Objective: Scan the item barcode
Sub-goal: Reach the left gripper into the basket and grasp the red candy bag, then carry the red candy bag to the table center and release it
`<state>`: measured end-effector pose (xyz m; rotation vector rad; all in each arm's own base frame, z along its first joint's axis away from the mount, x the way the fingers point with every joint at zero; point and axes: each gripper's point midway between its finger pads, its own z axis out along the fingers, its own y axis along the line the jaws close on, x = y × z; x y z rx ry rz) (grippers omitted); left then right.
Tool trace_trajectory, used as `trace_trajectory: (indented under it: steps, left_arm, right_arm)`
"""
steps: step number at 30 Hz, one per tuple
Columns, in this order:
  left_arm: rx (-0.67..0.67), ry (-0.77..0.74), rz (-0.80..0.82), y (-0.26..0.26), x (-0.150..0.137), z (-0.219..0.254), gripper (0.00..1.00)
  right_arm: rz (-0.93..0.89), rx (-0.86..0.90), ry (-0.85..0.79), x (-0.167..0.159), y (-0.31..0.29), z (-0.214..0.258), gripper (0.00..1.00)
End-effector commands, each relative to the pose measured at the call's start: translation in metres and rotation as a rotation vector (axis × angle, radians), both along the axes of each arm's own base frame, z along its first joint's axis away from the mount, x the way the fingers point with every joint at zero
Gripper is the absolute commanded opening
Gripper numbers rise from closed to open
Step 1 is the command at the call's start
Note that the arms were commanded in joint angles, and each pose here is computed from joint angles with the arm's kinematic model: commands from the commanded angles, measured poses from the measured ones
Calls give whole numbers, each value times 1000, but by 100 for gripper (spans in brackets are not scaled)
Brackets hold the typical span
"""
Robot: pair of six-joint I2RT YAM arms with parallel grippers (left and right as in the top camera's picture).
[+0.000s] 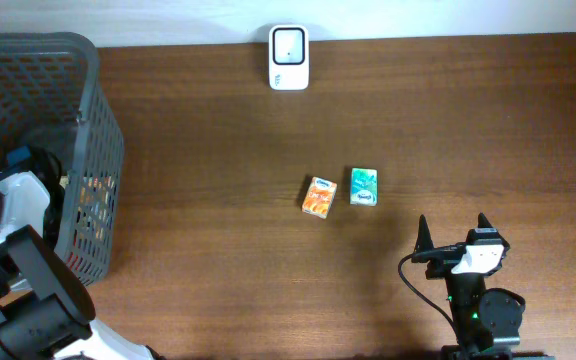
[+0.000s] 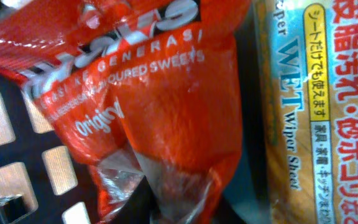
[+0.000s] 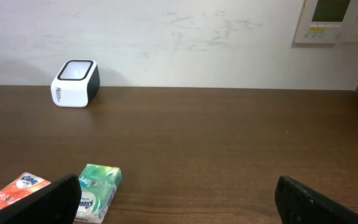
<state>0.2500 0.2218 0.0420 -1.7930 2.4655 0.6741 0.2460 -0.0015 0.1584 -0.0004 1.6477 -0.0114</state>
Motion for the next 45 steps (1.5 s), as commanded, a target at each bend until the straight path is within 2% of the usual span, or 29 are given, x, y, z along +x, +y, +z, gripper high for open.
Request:
trace_trajectory:
  steps: [1, 3, 4, 8, 13, 14, 16, 18, 20, 24, 27, 32, 38, 43, 45]
  left_arm:
    - [-97, -5, 24, -15, -3, -16, 8]
    - [-97, -10, 24, -12, 3, -1, 5]
    - [-97, -11, 23, -8, 10, 22, 0]
    - [-82, -69, 20, 0, 29, 107, 0]
    - [7, -274, -55, 6, 54, 214, 0]
    - [4, -319, -119, 3, 63, 228, 0]
    - [-32, -476, -359, -26, 93, 270, 0]
    - [-98, -632, -571, -75, 117, 307, 0]
    - [-111, -735, -694, -116, 133, 331, 0]
    - [-145, -823, -914, -198, 160, 350, 0]
    - [-187, -823, -1169, -280, 175, 348, 2]
    - [-247, -609, -1453, -363, 174, 288, 0]
    - [-334, -250, -1492, -401, 179, 160, 0]
    - [-416, -19, -1517, -427, 164, 77, 0]
    - [-427, 21, -1529, -435, 160, 62, 0]
  right_arm:
    - [-8, 0, 6, 0, -2, -4, 99]
    - [-8, 0, 6, 0, -2, -4, 99]
    - [-8, 0, 6, 0, -2, -4, 98]
    - [-8, 0, 6, 0, -2, -4, 98]
    - [-8, 0, 6, 0, -2, -4, 98]
    - [-8, 0, 6, 0, -2, -4, 99]
    - [-8, 0, 6, 0, -2, -4, 98]
    - [-8, 0, 6, 0, -2, -4, 99]
    - [-8, 0, 6, 0, -2, -4, 99]
    - [-8, 0, 6, 0, -2, -4, 99]
    - [-8, 0, 6, 0, -2, -4, 99]
    - [-8, 0, 6, 0, -2, -4, 99]
    - [-8, 0, 6, 0, -2, -4, 98]
    - [-8, 0, 6, 0, -2, -4, 99]
    - [-8, 0, 6, 0, -2, -4, 99]
